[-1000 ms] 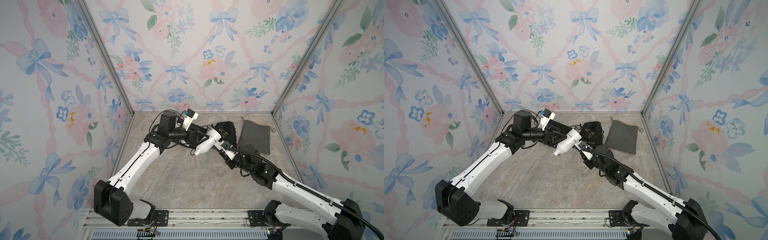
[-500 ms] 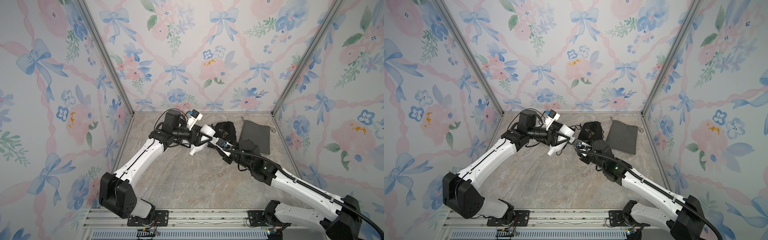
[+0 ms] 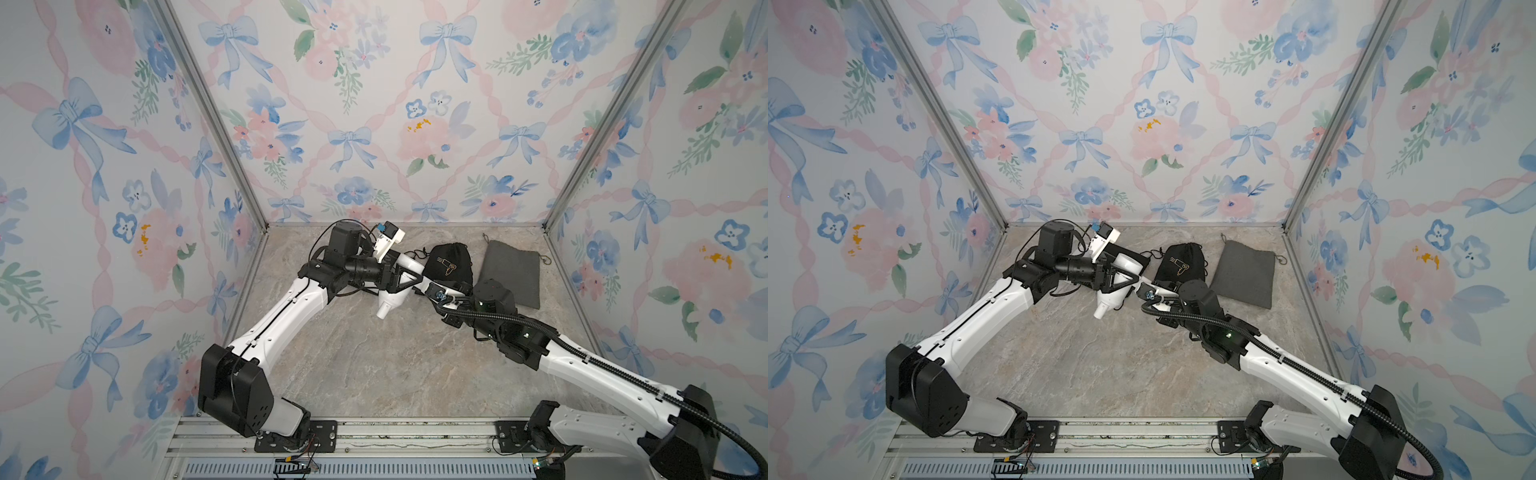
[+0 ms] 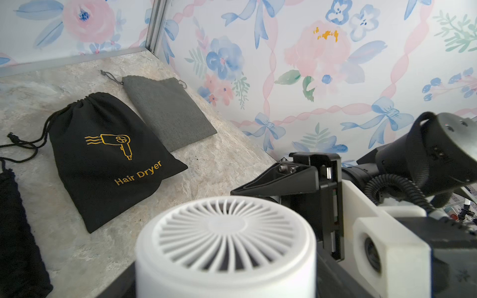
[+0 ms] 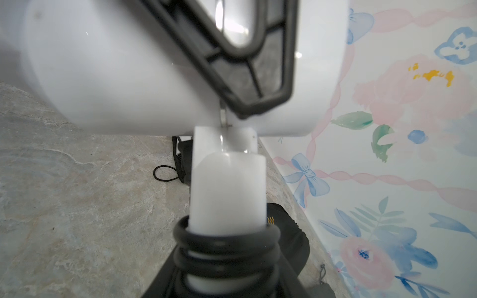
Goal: Pack away hair dryers
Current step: Fold the hair dryer.
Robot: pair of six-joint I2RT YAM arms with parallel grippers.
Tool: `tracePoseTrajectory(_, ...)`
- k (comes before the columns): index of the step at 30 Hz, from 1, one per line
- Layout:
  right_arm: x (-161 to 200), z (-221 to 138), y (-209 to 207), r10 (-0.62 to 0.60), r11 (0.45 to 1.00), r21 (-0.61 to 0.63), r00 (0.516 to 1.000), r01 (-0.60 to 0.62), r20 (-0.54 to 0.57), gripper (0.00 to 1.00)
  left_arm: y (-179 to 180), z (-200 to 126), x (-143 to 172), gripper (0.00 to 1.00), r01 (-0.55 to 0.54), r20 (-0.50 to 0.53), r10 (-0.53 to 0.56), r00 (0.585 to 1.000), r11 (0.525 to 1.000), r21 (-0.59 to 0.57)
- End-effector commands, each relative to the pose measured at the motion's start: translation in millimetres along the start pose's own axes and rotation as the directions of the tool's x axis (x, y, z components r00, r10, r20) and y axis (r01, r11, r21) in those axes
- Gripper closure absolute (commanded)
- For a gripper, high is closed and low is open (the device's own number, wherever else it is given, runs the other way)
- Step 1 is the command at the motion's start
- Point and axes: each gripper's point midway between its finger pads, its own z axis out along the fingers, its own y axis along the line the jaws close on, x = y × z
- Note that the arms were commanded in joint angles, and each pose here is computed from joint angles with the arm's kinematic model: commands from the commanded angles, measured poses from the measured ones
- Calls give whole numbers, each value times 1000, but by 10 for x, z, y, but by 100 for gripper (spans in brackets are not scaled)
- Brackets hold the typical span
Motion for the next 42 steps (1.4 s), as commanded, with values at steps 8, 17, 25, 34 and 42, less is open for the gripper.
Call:
tracePoseTrajectory(8,-498,-56,-348,7,994,104,990,-21,140,76,-11,12,33,43,24,-14,-24,1000,1000,-3)
tracePoseTrajectory(17,-520,32,-569,148,970,177,981,-169,127,76,112,-36,-286,80,31,61,-22,998,990,-139)
tracePoseTrajectory(25,-680,148,-707,380,884,207,902,-419,203,75,157,58,-537,100,65,151,-29,988,968,-242)
tracePoseTrajectory(34,-706,187,-958,732,580,179,605,-795,312,78,117,85,-662,100,78,257,0,966,953,-294)
tracePoseTrajectory(42,-976,270,-853,872,361,-9,334,-933,359,75,82,209,-594,100,82,293,4,956,956,-280)
